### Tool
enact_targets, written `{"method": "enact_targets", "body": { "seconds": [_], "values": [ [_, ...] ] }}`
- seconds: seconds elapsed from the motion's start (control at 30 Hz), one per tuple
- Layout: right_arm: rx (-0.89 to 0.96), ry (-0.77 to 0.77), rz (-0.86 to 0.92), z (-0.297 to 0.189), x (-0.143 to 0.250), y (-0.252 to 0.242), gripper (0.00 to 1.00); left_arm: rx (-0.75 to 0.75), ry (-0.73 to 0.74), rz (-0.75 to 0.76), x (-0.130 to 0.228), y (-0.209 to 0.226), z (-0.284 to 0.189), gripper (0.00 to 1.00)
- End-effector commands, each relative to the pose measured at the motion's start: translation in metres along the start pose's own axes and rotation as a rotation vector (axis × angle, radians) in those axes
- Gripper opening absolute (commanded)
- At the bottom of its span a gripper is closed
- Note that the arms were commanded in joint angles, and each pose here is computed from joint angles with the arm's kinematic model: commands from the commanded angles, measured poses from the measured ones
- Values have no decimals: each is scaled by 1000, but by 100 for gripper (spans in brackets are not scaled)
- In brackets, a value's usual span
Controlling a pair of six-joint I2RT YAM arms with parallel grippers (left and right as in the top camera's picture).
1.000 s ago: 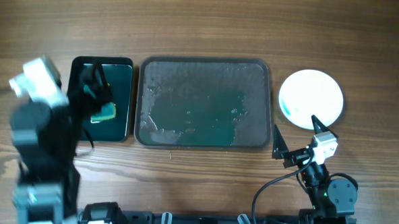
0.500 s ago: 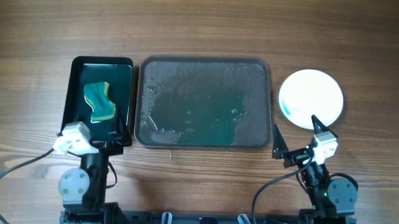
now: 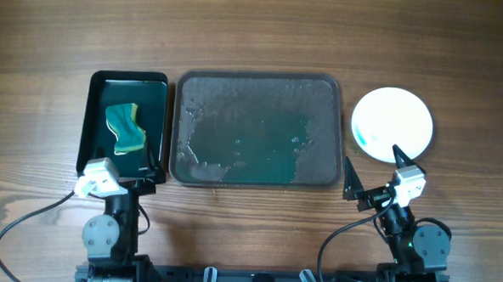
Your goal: Clean dirty plates on tray and stack at the side
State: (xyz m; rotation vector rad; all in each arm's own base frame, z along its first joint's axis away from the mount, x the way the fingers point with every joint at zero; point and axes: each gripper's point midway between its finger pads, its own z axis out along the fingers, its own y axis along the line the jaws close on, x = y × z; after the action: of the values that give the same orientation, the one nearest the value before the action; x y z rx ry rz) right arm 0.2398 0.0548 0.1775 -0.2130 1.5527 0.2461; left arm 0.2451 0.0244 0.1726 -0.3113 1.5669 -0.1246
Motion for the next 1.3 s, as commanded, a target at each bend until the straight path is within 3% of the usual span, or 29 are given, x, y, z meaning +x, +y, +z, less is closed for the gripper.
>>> {"method": "enact_targets", "body": {
  "seconds": [0.0,1.27],
  "values": [
    [10,-10,9,0,-2,-1,100,10,47,24,15,0,0,100],
    [10,-10,8,0,-2,-1,100,31,53,22,16,-4,0,100]
  ]
}}
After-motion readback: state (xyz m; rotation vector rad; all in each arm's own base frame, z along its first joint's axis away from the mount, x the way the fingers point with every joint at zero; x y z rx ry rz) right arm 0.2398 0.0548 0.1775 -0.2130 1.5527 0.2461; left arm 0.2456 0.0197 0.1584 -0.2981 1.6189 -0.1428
